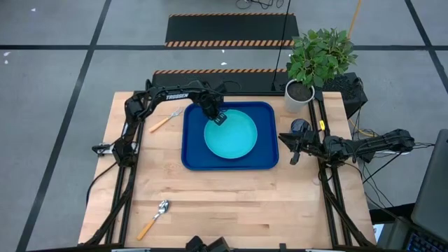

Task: Pick and place plate/cup/fork/spoon on tray
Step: Put the light blue plate on the blue tray, then move the blue tray to the center of the table

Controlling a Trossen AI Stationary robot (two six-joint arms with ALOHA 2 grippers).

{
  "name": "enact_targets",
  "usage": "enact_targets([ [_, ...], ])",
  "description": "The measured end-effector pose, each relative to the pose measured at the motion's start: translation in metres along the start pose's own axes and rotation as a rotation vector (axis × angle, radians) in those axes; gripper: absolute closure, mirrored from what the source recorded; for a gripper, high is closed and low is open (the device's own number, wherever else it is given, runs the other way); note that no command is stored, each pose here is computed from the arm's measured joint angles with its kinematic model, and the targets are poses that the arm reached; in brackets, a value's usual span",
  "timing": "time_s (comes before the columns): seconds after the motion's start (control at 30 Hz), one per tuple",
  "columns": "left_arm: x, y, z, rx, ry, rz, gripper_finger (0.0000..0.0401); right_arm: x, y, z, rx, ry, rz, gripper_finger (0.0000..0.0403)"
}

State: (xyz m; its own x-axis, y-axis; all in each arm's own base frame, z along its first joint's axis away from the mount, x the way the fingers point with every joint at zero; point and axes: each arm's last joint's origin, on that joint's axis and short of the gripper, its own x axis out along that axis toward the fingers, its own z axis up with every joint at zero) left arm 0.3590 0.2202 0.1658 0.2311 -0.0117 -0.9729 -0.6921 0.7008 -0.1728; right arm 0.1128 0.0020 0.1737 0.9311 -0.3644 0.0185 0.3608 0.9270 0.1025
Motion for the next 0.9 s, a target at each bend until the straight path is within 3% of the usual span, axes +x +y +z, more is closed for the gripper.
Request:
enact_targets([
  [0.43, -0.0001, -0.0018, -0.0016, 0.034, 0.022, -0.042, 0.0361, 0.0, -0.0001, -0.0006, -0.003, 0.006, 0.0, 0.0353],
  [0.9, -0.0035, -0.0017, -0.0003, 0.021, 0.024, -0.035, 0.026, 0.0, -0.0001, -0.0007, -0.006, 0.006, 0.0, 0.0353],
])
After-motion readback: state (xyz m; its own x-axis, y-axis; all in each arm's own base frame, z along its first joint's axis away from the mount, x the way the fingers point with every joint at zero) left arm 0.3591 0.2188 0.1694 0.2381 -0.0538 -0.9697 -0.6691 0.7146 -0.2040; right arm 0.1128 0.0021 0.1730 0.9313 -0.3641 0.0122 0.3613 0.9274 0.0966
